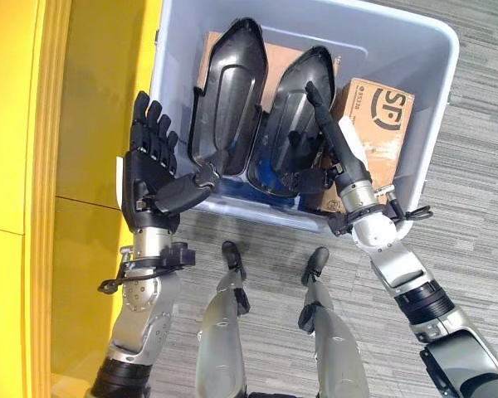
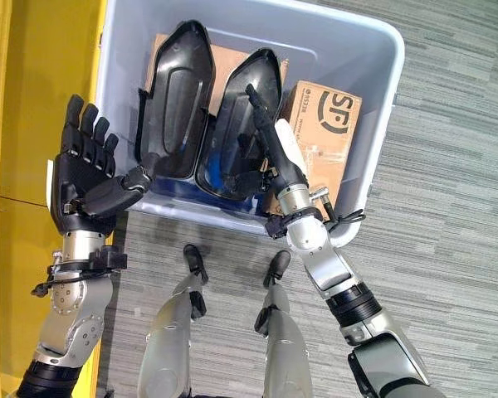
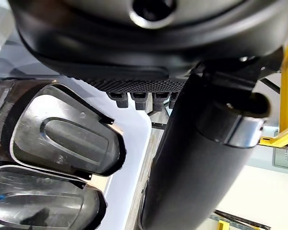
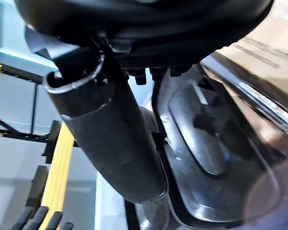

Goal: Move parts from the plastic box to the shelf.

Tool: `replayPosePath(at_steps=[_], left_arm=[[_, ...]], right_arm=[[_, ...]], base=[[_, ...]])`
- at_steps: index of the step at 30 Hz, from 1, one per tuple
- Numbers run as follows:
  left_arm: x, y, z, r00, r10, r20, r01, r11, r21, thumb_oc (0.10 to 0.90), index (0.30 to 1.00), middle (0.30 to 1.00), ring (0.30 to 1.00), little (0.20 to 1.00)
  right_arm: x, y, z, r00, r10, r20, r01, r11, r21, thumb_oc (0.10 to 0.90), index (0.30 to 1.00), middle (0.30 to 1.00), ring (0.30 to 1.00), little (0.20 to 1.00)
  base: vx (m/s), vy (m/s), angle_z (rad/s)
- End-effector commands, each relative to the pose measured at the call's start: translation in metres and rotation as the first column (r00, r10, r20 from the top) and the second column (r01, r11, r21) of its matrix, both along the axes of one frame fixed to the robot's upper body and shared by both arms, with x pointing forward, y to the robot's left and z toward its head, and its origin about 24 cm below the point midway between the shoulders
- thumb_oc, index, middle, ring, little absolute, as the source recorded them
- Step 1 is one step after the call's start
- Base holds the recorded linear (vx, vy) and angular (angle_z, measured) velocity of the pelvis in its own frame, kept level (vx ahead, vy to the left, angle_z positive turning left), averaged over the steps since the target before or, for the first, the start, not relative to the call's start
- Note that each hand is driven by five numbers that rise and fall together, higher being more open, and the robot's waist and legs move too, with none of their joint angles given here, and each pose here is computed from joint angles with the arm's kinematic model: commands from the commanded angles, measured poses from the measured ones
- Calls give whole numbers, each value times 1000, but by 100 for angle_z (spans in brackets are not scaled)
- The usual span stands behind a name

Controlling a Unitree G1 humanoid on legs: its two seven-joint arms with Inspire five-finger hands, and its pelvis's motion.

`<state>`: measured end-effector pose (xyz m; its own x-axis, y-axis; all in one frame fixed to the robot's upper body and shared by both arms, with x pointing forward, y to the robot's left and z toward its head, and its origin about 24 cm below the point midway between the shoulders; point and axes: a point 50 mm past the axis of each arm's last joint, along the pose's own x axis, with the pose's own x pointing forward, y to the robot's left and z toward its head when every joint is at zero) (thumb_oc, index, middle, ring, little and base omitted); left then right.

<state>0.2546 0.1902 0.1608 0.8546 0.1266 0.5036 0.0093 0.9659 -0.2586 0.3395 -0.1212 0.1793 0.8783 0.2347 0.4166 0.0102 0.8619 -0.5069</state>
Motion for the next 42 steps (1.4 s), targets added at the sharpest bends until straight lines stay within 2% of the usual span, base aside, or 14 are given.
replayPosePath(at_steps=[1, 11, 18, 21, 26, 28, 33, 37, 39, 42], left_arm=[[-27, -5, 50, 944, -22, 330, 28, 1000, -13, 900, 1000, 1000, 1000, 1000], [-27, -10, 56, 930, -44, 364, 60, 998, -34, 900, 1000, 1000, 1000, 1000], [-30, -14, 59, 916, -92, 391, 111, 993, -26, 900, 1000, 1000, 1000, 1000], [-31, -14, 59, 914, -92, 394, 113, 993, -30, 900, 1000, 1000, 1000, 1000], [-32, -15, 60, 910, -101, 402, 124, 992, -32, 900, 1000, 1000, 1000, 1000], [-34, -14, 62, 905, -97, 413, 118, 993, -27, 900, 1000, 1000, 1000, 1000], [-35, -16, 67, 892, -103, 440, 124, 992, -19, 900, 1000, 1000, 1000, 1000], [-36, -17, 70, 887, -98, 452, 118, 993, -16, 900, 1000, 1000, 1000, 1000], [-36, -17, 73, 883, -85, 462, 99, 995, -6, 900, 1000, 1000, 1000, 1000], [-35, -16, 74, 882, -67, 466, 79, 997, -6, 900, 1000, 1000, 1000, 1000]], right_arm=[[-9, 25, 55, 965, 116, 233, -140, 987, 85, 900, 1000, 1000, 1000, 1000], [18, 22, 54, 986, 63, 153, -78, 993, 92, 900, 1000, 1000, 1000, 1000], [40, 1, 71, 985, -48, 165, 63, 994, -89, 900, 1000, 1000, 1000, 1000], [47, -14, 79, 967, -135, 215, 187, 951, -247, 900, 1000, 1000, 1000, 1000], [55, -18, 87, 950, -173, 258, 265, 886, -380, 900, 1000, 1000, 1000, 1000], [59, -24, 92, 933, -200, 300, 329, 811, -484, 900, 1000, 1000, 1000, 1000], [60, -18, 108, 906, -186, 380, 384, 741, -551, 900, 1000, 1000, 1000, 1000], [56, -15, 118, 888, -166, 428, 404, 726, -557, 900, 1000, 1000, 1000, 1000], [46, -6, 132, 846, -120, 520, 445, 696, -564, 900, 1000, 1000, 1000, 1000], [36, -1, 145, 807, -104, 581, 462, 724, -513, 900, 1000, 1000, 1000, 1000]], base=[[0, 0, 0], [0, 0, 0], [14, 12, 5], [19, 29, 10], [1, 10, 0], [2, 19, 0], [1, 11, -2], [2, 23, -1], [1, 16, -1], [1, 13, 0]])
